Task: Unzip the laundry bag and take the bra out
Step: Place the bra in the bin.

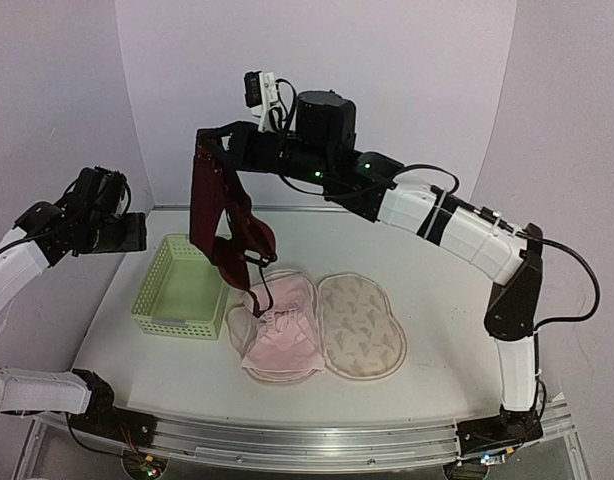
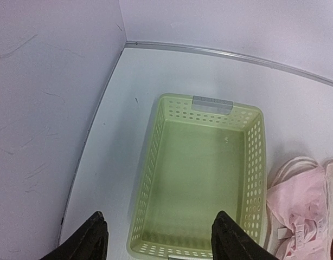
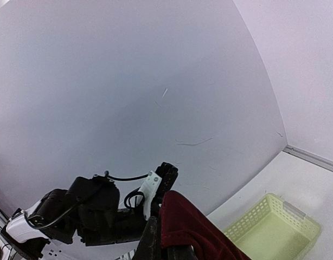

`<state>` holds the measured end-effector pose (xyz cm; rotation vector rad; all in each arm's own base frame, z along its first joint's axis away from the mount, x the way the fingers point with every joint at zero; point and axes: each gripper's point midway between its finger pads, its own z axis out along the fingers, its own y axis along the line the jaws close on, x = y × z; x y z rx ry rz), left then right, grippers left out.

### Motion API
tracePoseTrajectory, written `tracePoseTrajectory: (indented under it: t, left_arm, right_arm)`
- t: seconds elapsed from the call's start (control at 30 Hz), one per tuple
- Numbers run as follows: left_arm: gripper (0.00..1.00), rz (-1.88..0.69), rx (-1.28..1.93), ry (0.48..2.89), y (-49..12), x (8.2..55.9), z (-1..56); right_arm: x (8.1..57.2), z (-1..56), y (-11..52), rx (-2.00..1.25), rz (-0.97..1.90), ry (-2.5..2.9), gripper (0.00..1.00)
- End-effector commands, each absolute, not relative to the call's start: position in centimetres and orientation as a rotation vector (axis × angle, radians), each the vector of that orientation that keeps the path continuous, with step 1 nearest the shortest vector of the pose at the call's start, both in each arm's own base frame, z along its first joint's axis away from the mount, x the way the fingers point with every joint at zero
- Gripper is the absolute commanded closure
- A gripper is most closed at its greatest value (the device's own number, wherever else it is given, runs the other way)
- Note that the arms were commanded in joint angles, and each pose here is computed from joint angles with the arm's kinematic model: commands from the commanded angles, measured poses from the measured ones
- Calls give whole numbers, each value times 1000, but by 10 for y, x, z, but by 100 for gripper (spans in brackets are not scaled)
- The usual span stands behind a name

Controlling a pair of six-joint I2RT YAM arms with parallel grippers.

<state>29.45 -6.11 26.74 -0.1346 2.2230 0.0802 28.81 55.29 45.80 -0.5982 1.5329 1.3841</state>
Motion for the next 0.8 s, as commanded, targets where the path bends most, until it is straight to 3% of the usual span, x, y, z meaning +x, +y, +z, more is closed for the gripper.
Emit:
tracePoseTrajectory:
  t: [0.0, 0.07, 0.1, 0.77]
  left_arm:
    - [24, 33, -172, 2169, -55, 284, 287]
    - [4, -30, -146, 2172, -62, 279, 288]
    - [3, -57, -141, 2168, -64, 276, 290]
    - [1, -199, -205, 1927, -43, 235, 368]
  right_arm:
    - [286, 486, 562, -597, 1442, 1420, 100]
    - [286, 488, 566, -600, 1449, 1398, 100]
    - [287, 490, 567, -602, 1450, 1386, 100]
    - [313, 462, 606, -476, 1582, 1111, 100]
